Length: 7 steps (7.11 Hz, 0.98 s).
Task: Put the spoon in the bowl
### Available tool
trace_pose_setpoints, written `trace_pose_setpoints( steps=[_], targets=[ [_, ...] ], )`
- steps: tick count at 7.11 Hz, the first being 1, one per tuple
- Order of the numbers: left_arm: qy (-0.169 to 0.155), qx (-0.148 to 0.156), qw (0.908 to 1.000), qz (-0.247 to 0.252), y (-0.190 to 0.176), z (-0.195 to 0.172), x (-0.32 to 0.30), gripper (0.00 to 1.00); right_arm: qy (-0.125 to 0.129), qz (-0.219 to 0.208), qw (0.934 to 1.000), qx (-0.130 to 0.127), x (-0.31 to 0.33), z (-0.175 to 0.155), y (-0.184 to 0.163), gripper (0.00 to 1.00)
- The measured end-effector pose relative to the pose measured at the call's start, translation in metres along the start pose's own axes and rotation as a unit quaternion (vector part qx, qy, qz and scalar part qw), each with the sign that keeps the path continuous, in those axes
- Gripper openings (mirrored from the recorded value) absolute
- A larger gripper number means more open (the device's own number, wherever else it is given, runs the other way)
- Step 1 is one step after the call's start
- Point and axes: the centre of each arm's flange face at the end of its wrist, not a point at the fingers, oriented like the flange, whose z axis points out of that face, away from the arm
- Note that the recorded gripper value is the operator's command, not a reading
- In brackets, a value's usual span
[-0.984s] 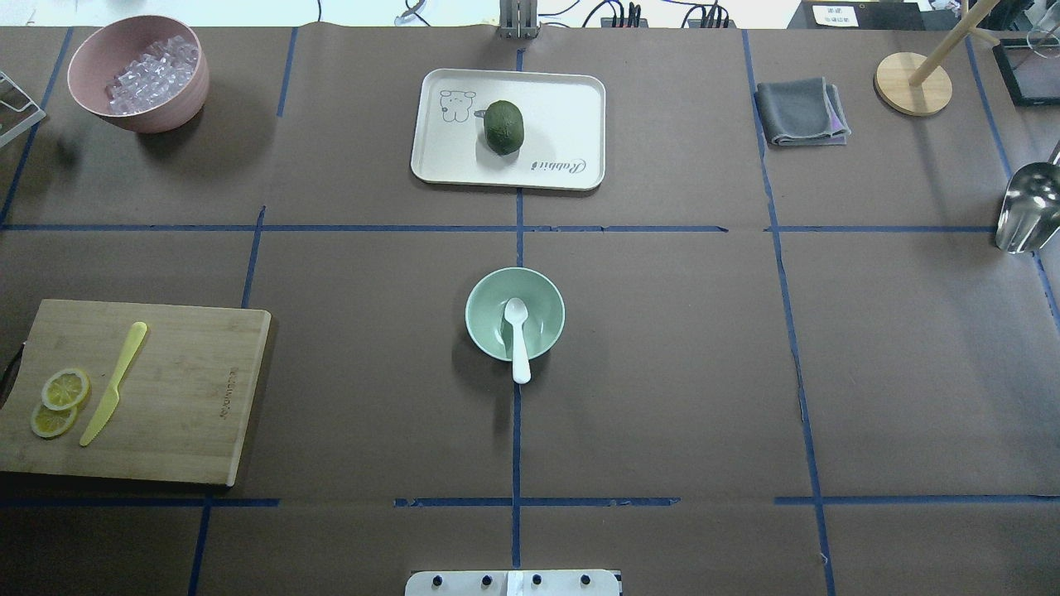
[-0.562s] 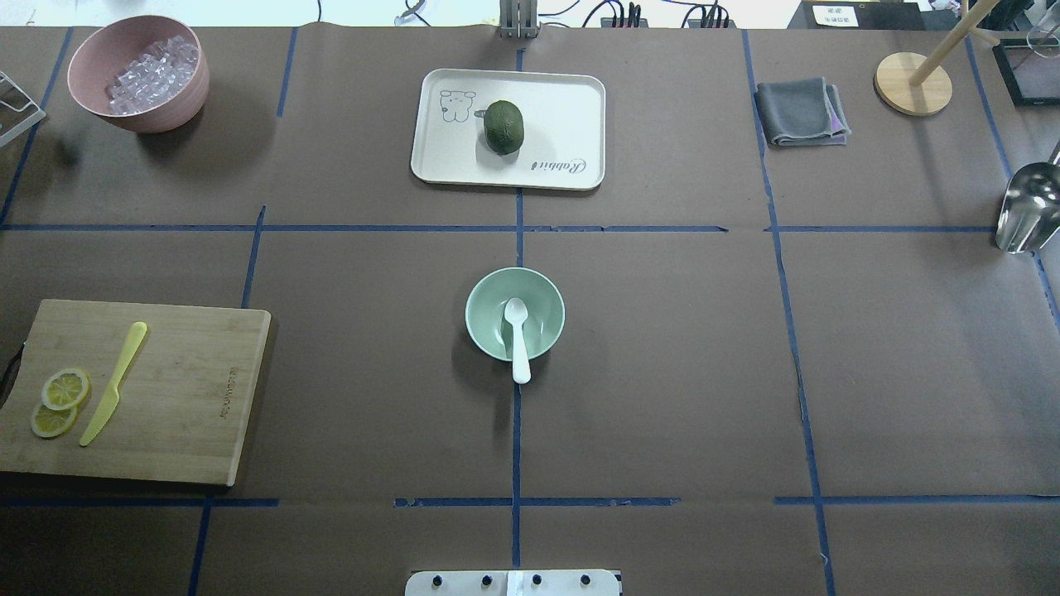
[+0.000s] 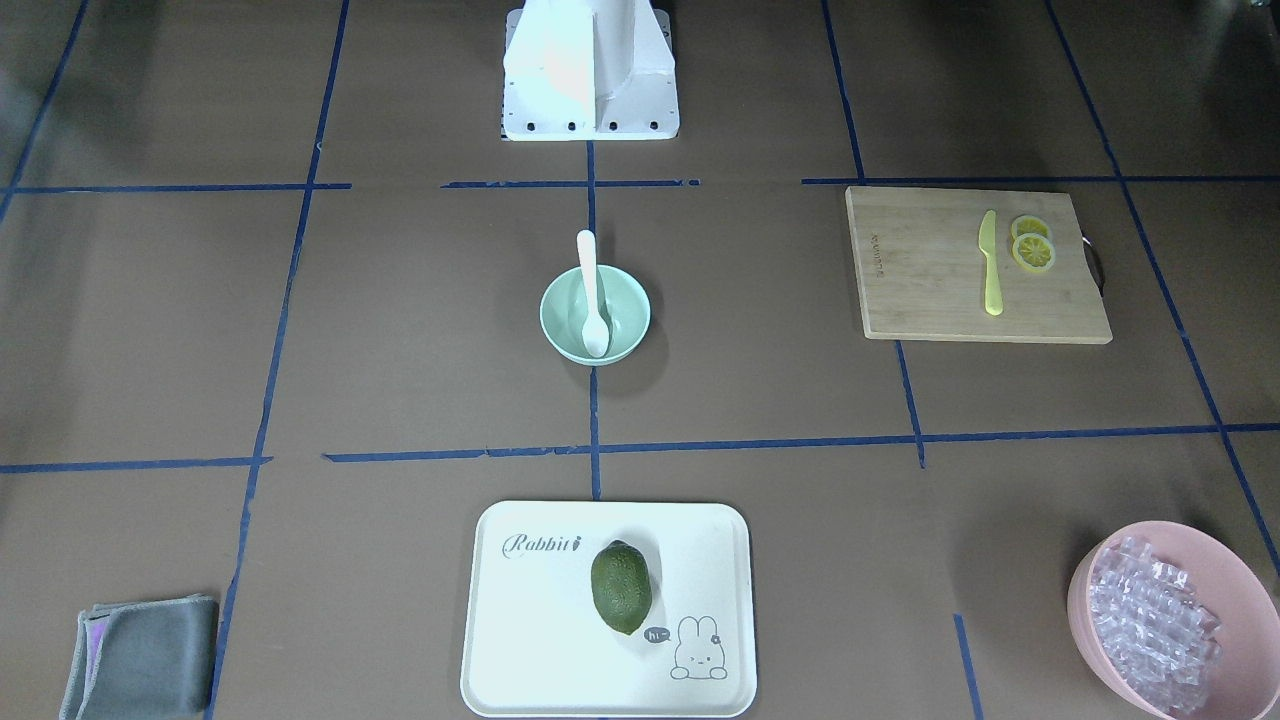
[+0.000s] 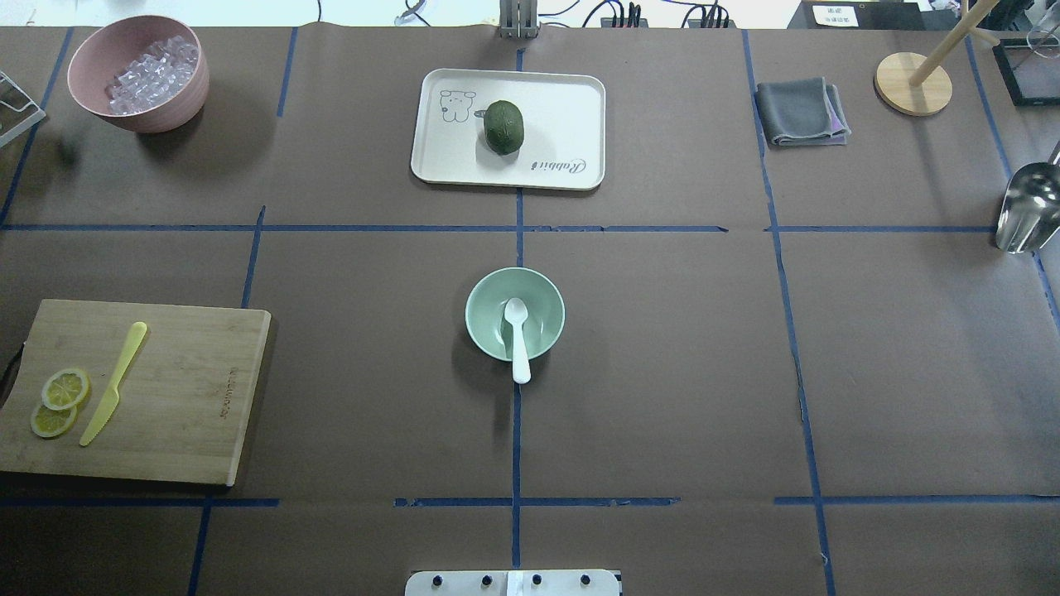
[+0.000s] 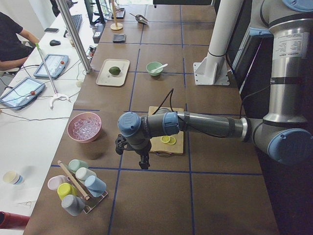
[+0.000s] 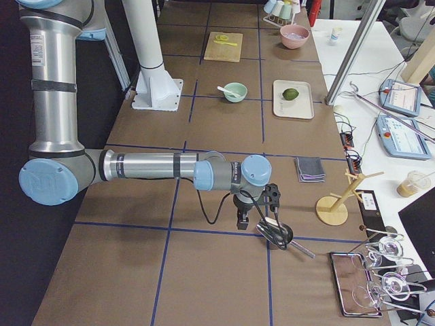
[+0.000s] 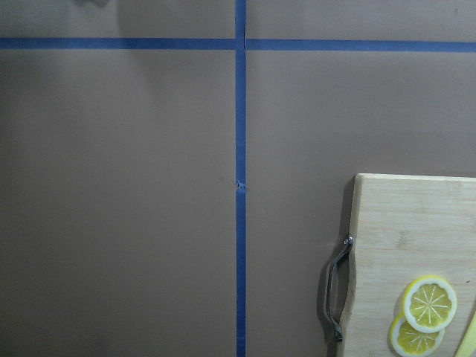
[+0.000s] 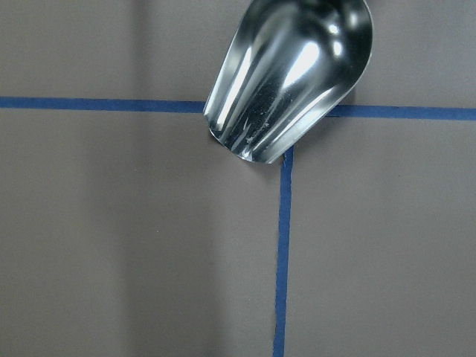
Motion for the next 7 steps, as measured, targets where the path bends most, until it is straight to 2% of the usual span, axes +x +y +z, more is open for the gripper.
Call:
trace_pose_setpoints(
  steps=[7],
  targets=[
    [0.0, 0.0, 1.0, -0.002, -0.0026, -0.0002, -0.0002, 1.0, 0.0, -0.003, 1.0, 0.002, -0.0015, -0.0016, 0.0046, 1.0]
  ],
)
